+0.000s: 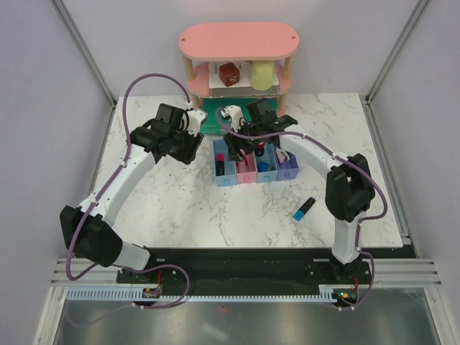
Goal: Sort the stationery into containers
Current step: Place the pen in the storage box, then pick up the pen from the center of the board.
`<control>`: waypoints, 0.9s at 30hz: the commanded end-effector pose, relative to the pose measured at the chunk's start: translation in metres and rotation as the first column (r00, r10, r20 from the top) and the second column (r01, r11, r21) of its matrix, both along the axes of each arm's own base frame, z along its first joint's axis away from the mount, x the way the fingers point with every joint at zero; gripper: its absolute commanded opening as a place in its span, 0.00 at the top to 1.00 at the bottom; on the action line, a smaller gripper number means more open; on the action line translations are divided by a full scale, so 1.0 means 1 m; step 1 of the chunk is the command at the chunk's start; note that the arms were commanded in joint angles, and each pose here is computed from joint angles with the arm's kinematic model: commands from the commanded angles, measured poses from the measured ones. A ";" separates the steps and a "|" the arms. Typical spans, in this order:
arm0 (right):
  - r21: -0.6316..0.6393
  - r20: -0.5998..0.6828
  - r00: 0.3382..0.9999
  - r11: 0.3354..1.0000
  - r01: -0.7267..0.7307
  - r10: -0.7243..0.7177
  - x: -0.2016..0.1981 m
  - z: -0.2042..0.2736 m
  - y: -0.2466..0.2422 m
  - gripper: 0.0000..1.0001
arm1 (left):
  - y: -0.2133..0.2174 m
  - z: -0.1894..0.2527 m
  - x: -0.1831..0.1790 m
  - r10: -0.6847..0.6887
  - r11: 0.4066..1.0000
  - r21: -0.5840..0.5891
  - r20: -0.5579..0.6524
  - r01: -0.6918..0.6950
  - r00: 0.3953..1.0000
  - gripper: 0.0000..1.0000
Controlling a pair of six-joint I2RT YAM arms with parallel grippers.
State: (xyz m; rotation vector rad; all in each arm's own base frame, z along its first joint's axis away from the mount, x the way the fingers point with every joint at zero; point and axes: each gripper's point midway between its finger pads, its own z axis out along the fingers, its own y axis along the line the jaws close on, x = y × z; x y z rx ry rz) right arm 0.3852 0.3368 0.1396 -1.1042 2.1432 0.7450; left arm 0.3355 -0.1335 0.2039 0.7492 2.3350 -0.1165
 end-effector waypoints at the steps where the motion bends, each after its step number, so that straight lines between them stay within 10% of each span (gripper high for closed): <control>1: -0.107 0.197 0.975 0.991 -0.080 0.100 -0.022 0.057 -0.040 0.29 | -0.002 0.020 -0.009 -0.070 0.997 -0.009 0.047 0.071 0.996 0.43; 7: -0.418 0.272 0.909 0.889 -0.185 0.317 -0.082 0.073 -0.126 0.33 | 0.008 0.018 -0.023 -0.145 0.988 0.055 0.041 0.142 0.989 0.43; 12: -0.712 0.088 0.836 0.621 -0.328 0.542 -0.151 0.021 -0.223 0.33 | 0.011 0.021 -0.031 -0.185 0.981 0.075 0.049 0.181 0.982 0.43; 27: -0.845 -0.009 0.690 0.364 -0.393 0.723 -0.188 -0.074 -0.280 0.33 | 0.019 0.035 -0.046 -0.182 0.981 0.083 0.069 0.176 0.981 0.43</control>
